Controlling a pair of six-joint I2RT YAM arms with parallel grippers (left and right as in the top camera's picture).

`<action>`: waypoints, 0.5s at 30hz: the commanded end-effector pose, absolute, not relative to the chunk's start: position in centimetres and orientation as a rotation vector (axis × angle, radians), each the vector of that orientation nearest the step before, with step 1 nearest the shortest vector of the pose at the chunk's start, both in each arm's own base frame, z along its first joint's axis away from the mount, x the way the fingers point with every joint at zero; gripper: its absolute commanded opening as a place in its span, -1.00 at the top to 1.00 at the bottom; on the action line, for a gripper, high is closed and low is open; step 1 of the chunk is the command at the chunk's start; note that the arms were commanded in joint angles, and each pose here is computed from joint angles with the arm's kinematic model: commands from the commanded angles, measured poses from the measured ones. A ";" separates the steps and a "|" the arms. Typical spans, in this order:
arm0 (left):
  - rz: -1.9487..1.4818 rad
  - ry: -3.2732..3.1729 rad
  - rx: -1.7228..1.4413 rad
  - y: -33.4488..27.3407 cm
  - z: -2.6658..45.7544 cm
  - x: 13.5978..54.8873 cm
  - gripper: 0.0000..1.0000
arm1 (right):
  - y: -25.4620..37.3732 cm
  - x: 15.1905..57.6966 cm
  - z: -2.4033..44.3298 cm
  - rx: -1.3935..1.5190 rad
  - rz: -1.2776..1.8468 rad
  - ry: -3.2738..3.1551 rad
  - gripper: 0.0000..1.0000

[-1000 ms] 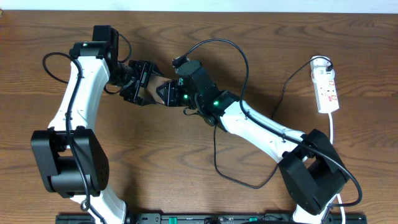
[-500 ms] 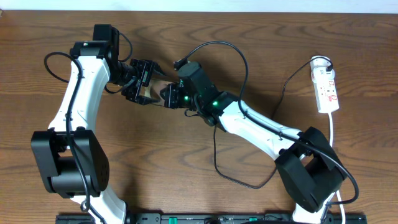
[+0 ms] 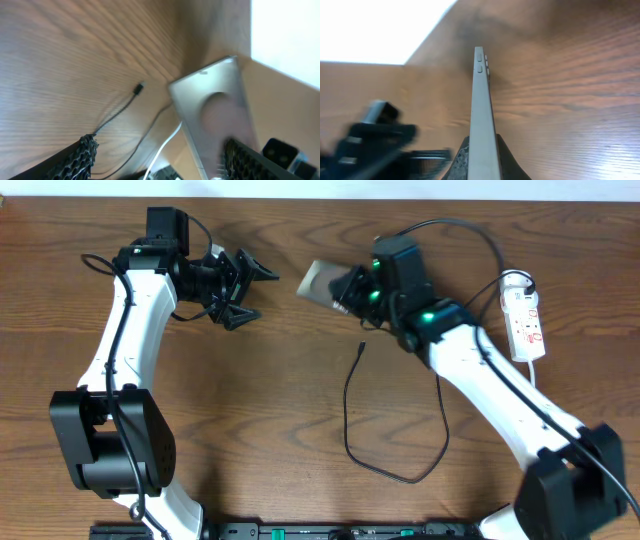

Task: Plug charger to phone and switch on socket

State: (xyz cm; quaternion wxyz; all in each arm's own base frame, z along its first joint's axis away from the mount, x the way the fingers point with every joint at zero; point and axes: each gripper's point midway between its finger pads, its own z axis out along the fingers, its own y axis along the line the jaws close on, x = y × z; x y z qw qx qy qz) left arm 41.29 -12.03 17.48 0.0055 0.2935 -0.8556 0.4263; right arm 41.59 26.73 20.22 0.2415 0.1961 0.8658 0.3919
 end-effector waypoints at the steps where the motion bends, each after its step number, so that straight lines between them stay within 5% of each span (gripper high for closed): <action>1: 1.558 -2.677 0.703 -13.4 21.1 41.3 -0.64 | 26.9 42.0 23.5 0.713 1.227 2.267 0.98; 15: 1.797 -2.479 0.871 -14.2 25.0 44.9 -0.63 | 29.3 42.9 25.2 0.855 1.494 1.992 0.97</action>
